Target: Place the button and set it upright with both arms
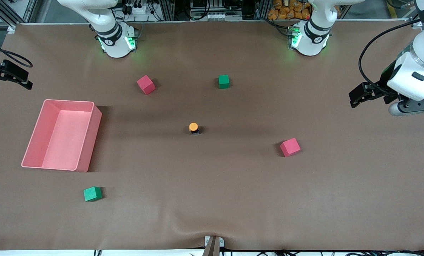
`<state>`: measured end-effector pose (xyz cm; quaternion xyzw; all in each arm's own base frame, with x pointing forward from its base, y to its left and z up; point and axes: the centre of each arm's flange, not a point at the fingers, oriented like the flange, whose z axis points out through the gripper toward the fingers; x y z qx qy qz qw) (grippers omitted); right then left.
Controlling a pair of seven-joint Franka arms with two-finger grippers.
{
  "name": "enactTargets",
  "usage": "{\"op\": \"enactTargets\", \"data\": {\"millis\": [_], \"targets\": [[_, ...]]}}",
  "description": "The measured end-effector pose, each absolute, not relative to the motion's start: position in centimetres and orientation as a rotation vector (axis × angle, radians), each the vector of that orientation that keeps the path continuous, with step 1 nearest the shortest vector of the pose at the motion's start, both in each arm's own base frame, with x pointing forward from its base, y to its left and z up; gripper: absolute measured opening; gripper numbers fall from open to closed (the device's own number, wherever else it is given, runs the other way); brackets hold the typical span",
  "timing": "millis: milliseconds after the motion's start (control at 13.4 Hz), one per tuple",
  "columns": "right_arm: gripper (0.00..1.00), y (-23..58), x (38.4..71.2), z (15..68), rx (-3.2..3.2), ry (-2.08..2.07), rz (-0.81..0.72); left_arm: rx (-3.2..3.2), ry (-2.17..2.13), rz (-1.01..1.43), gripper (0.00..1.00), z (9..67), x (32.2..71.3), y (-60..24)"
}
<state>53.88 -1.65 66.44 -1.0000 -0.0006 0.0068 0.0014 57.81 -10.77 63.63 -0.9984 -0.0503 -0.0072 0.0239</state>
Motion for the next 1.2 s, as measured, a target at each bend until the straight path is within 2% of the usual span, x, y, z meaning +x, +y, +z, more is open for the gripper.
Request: {"op": "enactTargets", "data": {"millis": [1197], "targets": [[1.0,-1.67,53.88,66.44,-3.139,-0.001,0.021,-3.088,-0.177,-0.021,1.0,63.53,58.02,-9.98]]}}
